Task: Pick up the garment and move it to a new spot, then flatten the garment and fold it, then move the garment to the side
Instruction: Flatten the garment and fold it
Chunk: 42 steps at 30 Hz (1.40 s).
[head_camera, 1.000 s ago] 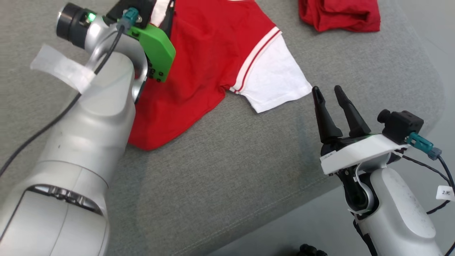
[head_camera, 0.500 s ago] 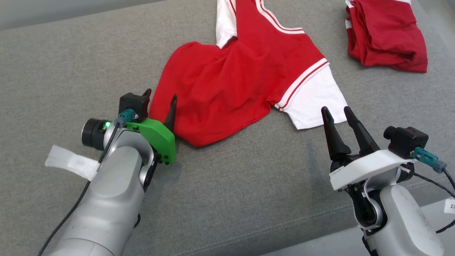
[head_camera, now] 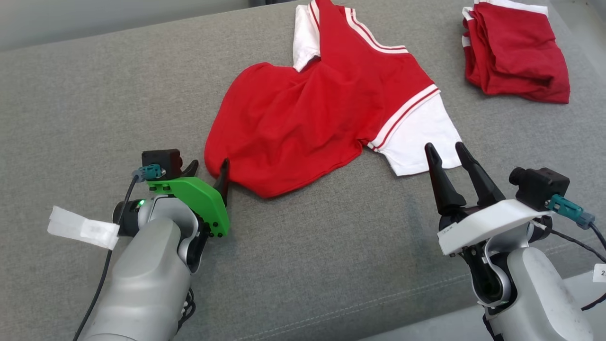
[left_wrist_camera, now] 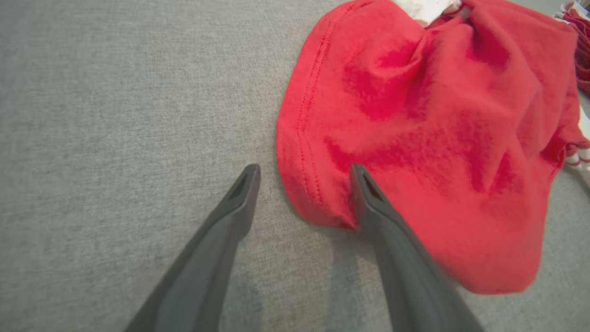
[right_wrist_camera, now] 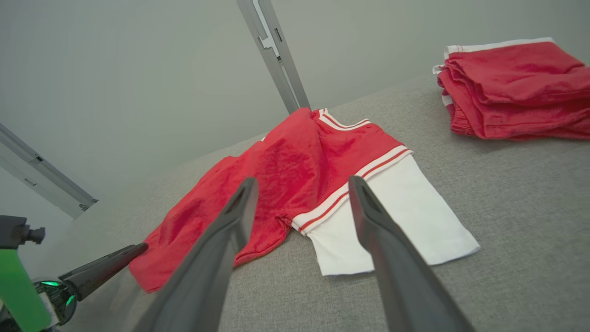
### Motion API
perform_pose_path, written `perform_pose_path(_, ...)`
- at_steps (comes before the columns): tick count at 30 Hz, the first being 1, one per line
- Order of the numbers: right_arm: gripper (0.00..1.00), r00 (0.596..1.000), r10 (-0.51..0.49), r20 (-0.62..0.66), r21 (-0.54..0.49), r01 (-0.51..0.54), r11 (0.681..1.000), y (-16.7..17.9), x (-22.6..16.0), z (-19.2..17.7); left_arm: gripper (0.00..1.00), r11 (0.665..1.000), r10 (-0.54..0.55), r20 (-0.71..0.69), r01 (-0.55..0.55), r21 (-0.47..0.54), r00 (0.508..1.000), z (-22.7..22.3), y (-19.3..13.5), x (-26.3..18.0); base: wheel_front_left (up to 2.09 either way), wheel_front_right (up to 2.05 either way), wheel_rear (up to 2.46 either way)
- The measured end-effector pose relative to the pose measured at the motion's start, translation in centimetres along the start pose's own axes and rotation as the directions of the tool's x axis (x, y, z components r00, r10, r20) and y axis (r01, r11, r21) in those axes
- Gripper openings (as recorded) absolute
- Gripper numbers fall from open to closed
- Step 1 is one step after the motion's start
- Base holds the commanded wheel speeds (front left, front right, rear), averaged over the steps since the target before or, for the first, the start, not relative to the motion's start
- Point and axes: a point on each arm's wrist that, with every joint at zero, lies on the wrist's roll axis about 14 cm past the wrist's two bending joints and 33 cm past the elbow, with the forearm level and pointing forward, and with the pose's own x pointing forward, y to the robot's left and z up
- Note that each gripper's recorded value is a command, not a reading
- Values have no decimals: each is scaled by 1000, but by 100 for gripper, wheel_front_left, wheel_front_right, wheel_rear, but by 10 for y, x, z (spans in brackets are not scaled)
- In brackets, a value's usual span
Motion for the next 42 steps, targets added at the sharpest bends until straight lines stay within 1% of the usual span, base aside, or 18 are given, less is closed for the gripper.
perform_pose_path(2, 100, 1000, -7, -2, -1, 7, 1000, -2, -1, 0, 100, 1000, -1, -16, 1, -2, 1000, -4, 0, 2, 0, 0, 0)
perform_pose_path(3, 100, 1000, -21, -2, -6, 21, 1000, -7, -2, 0, 100, 1000, -1, -54, 1, -2, 999, -13, 0, 5, 0, 0, 0)
perform_pose_path(5, 100, 999, -32, -3, -8, 32, 999, -11, -3, 0, 100, 1000, -6, -74, 6, 3, 997, -17, -3, 9, 0, 0, 0)
perform_pose_path(6, 100, 999, -37, -3, -9, 37, 999, -13, -4, 0, 85, 1000, -10, -78, 11, 7, 997, -18, -4, 11, 0, 0, 0)
perform_pose_path(7, 100, 999, -37, -3, -9, 37, 999, -13, -4, 0, 45, 1000, -10, -78, 11, 7, 997, -18, -4, 11, 0, 0, 0)
perform_pose_path(8, 100, 999, -42, -4, -10, 42, 999, -14, -5, 0, 16, 1000, -16, -80, 16, 11, 997, -18, -6, 13, 0, 0, 0)
perform_pose_path(9, 100, 999, -47, -5, -10, 47, 999, -16, -5, 0, 0, 1000, -21, -74, 22, 12, 997, -17, -8, 15, 0, 0, 0)
perform_pose_path(15, 100, 998, -60, 7, -7, 60, 998, -20, -5, 2, 0, 998, -50, -34, 51, 24, 998, -11, -17, 18, 0, 0, 0)
perform_pose_path(19, 100, 999, -48, 10, -1, 48, 999, -15, -2, 1, 0, 999, -38, 40, 37, 38, 998, 11, -11, 15, 0, 0, 0)
perform_pose_path(27, 100, 1000, -10, 10, 10, 10, 1000, -1, 4, -1, 0, 995, 40, 213, -58, 77, 976, 64, 18, -4, 0, 0, 0)
perform_pose_path(31, 100, 1000, 8, 15, 17, -8, 1000, 5, 6, 0, 0, 989, 100, 258, -125, 81, 961, 72, 36, -23, 0, 0, 0)
perform_pose_path(35, 100, 1000, 21, 14, 22, -21, 1000, 11, 6, -1, 0, 972, 180, 303, -217, 90, 936, 85, 55, -47, 0, 0, 0)
perform_pose_path(39, 100, 999, 38, 20, 24, -39, 999, 17, 8, 1, 0, 933, 292, 322, -342, 110, 901, 96, 78, -76, 0, 0, 0)
perform_pose_path(40, 100, 999, 40, 19, 24, -40, 999, 18, 8, 1, 0, 930, 299, 325, -350, 110, 897, 98, 77, -81, 0, 0, 0)
perform_pose_path(42, 100, 999, 41, 16, 25, -42, 999, 19, 8, 0, 0, 936, 288, 316, -335, 105, 904, 99, 68, -85, 0, 0, 0)
